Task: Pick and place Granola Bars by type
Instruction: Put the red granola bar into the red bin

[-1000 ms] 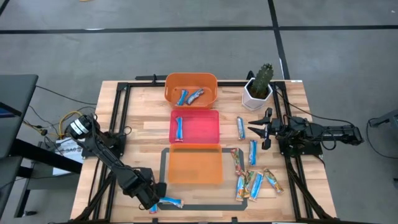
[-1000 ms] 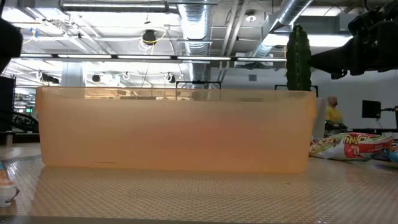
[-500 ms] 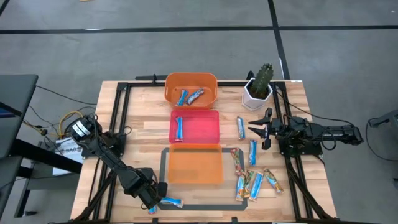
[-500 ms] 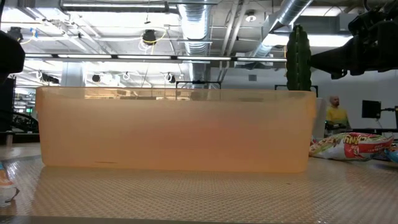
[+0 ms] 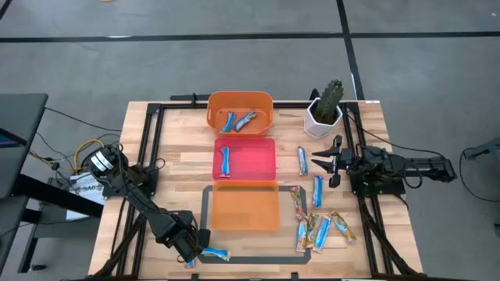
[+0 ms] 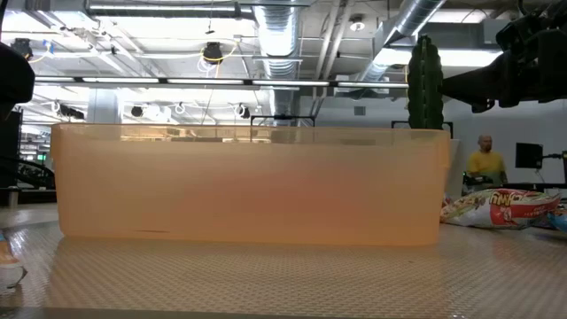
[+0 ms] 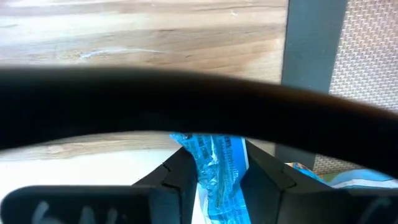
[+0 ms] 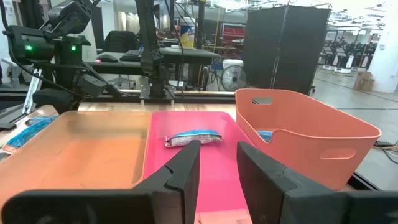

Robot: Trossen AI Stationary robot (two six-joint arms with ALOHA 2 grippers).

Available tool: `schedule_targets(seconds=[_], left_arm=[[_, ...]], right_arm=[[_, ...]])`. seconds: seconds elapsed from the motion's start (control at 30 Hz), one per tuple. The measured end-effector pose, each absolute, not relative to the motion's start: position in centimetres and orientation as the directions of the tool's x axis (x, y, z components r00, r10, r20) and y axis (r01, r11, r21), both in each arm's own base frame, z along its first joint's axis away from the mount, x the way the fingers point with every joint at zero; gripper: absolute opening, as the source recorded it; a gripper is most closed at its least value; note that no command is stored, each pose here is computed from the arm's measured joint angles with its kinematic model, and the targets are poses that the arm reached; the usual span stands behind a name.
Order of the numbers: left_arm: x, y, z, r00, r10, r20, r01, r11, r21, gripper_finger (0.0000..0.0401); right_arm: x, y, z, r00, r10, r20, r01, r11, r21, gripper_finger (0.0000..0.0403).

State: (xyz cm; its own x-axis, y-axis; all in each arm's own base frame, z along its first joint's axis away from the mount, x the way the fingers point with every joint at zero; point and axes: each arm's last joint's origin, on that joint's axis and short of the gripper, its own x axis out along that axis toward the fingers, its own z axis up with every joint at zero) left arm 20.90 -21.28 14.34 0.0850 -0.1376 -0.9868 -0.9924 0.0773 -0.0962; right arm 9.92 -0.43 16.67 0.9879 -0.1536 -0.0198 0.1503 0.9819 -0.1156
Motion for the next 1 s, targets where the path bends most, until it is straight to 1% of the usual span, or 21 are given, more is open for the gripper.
schedule_targets(seconds=[0.33,0.63,0.83,1.0], left_arm=[[21.2,-21.2,14.4,0.146,-0.104,-0.984,-0.983,0.094,-0.156,0.0069],[21.3,-20.9,14.9,0.182,-0.087,-0.979,-0.975,0.112,-0.191,0.0061],[20.7,-19.9,17.0,0.241,-0.034,-0.97,-0.963,0.111,-0.244,0.0061],[20.0,-18.7,19.2,0.324,0.024,-0.946,-0.941,0.107,-0.32,0.0061]], right_arm=[[9.9,-0.4,16.7,0.988,-0.154,-0.02,0.151,0.982,-0.116,0.0102],[9.9,-0.4,16.7,0.988,-0.154,-0.02,0.15,0.982,-0.116,0.0102],[9.9,-0.4,16.7,0.988,-0.154,-0.02,0.151,0.982,-0.116,0.0102],[9.9,-0.4,16.7,0.988,-0.154,-0.02,0.15,0.982,-0.116,0.0102]])
